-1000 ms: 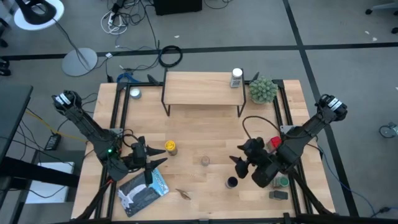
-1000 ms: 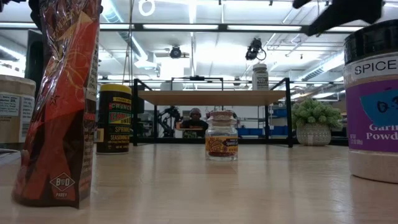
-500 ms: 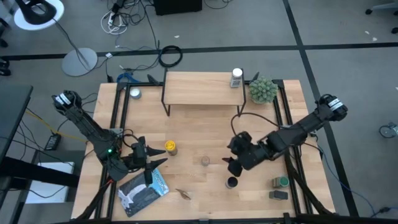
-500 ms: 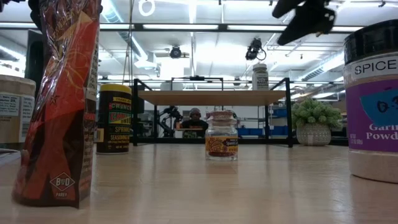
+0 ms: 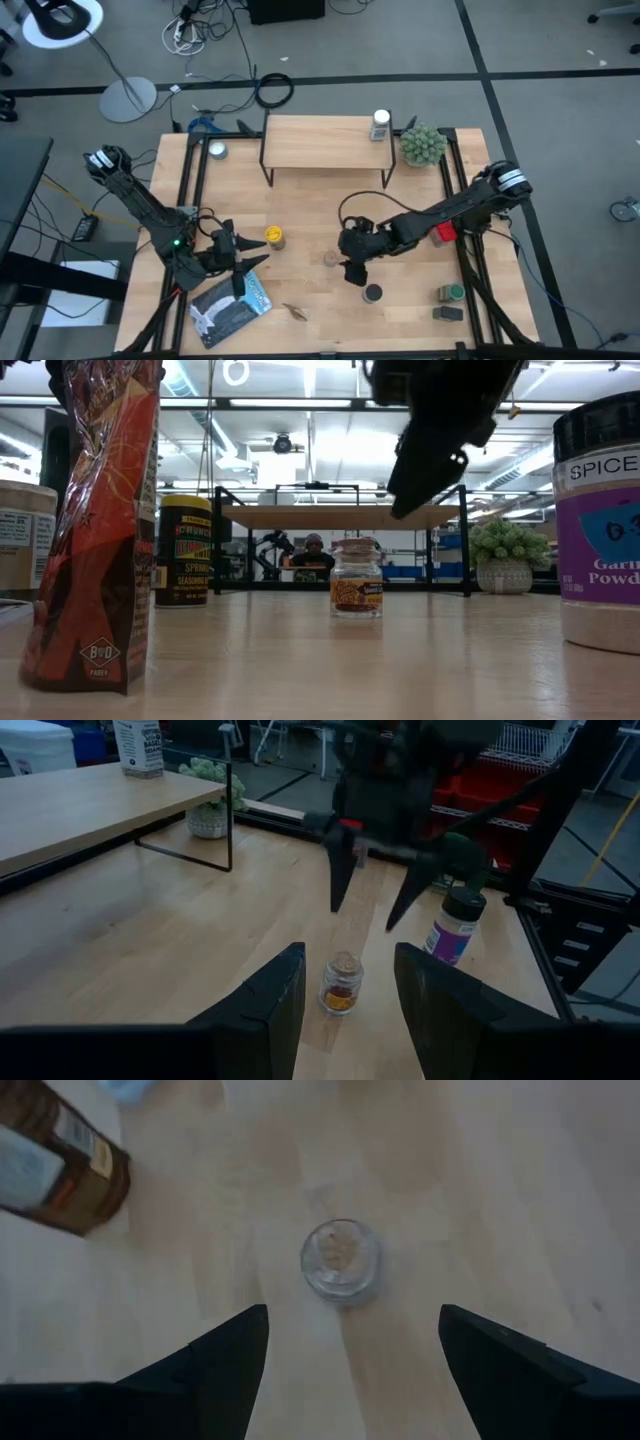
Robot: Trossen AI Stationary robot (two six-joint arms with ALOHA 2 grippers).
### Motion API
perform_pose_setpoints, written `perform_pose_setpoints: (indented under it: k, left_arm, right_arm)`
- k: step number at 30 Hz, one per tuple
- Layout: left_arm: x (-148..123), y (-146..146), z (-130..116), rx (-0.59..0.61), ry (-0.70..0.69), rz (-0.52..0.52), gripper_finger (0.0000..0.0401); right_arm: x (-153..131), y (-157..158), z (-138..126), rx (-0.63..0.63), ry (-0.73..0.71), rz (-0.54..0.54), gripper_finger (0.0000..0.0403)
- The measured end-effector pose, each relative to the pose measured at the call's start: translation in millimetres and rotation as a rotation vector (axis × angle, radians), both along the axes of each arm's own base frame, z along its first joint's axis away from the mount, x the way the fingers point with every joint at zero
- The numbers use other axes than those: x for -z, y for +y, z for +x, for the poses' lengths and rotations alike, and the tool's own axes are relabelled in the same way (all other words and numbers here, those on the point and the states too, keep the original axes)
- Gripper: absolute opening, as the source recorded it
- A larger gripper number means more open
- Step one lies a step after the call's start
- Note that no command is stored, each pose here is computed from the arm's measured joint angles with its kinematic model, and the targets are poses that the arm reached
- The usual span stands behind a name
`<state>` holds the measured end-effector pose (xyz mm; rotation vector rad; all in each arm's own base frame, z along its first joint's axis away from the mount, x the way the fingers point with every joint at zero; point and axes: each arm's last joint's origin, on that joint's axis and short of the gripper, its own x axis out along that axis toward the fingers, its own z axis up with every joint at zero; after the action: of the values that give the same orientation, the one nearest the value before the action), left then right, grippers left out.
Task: Shelf spices
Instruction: Put the transparent seasoning bottle on the shelf aligned with the other white seasoning bottle
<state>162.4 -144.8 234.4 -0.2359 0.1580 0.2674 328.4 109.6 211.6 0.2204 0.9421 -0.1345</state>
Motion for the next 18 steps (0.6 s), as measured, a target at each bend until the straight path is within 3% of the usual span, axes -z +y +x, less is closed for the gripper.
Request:
perform_pose_setpoints:
  k: [9,13,18]
  left_arm:
    - [1.8,0.5,-0.5,0.001,0.016,0.021,0.0161]
    - [13.1,3.4,-3.2,0.008,0.050,0.049,0.0161]
    - [30.7,8.6,-6.7,0.015,0.056,0.011,0.0160]
  right_arm:
    - [15.0,0.4,32.1,-0.092,0.046,-0.046,0.0292]
    - [16.2,-3.6,32.3,-0.073,0.074,-0.050,0.0292]
    - [16.8,-4.0,32.1,-0.062,0.080,-0.053,0.0292]
